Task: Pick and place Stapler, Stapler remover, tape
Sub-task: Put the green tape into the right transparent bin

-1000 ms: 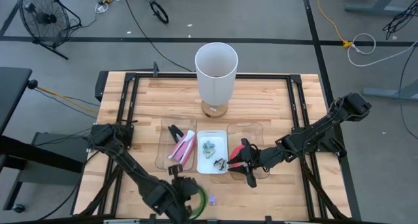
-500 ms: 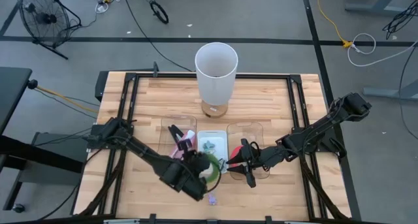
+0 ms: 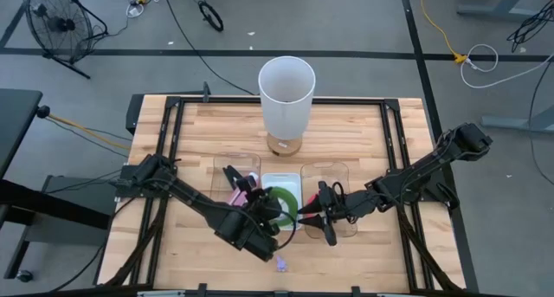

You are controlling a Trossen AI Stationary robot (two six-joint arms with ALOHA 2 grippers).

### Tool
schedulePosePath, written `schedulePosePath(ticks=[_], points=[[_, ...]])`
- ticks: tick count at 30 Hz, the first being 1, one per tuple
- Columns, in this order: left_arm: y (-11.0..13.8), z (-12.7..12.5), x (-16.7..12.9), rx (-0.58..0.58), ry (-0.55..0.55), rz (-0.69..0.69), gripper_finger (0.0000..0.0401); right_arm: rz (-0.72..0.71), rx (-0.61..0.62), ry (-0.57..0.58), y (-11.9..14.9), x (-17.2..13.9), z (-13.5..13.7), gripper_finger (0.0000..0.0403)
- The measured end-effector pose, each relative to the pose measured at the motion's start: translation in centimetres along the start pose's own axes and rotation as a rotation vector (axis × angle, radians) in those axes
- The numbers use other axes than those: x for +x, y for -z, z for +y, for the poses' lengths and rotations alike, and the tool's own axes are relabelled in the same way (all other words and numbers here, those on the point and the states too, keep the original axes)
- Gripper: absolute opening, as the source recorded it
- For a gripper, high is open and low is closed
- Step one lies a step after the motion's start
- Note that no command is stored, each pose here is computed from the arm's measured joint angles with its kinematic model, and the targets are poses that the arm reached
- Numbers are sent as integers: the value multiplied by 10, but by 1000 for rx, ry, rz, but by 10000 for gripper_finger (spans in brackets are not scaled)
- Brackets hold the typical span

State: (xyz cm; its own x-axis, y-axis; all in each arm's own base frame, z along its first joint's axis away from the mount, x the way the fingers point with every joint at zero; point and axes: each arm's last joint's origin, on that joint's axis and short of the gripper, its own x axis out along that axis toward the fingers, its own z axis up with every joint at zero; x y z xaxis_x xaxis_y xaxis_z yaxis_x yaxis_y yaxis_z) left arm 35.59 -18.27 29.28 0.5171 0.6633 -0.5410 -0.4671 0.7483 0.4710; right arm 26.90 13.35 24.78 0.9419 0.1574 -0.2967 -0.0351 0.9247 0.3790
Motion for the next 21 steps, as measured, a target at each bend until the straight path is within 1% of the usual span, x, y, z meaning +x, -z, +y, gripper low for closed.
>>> schedulePosePath(ticks=[7, 14, 17, 21], points=[[1, 1, 0, 8, -7, 5, 88, 2, -14, 23, -2, 2, -5, 150], [1, 1, 0, -5, -4, 9, 88, 19, -11, -19, -5, 1, -8, 151], [1, 1, 0, -13, -3, 9, 88, 18, -26, -4, -10, -4, -11, 151], [1, 1, 0, -15, -4, 10, 88, 16, -3, 12, -13, -6, -15, 151]])
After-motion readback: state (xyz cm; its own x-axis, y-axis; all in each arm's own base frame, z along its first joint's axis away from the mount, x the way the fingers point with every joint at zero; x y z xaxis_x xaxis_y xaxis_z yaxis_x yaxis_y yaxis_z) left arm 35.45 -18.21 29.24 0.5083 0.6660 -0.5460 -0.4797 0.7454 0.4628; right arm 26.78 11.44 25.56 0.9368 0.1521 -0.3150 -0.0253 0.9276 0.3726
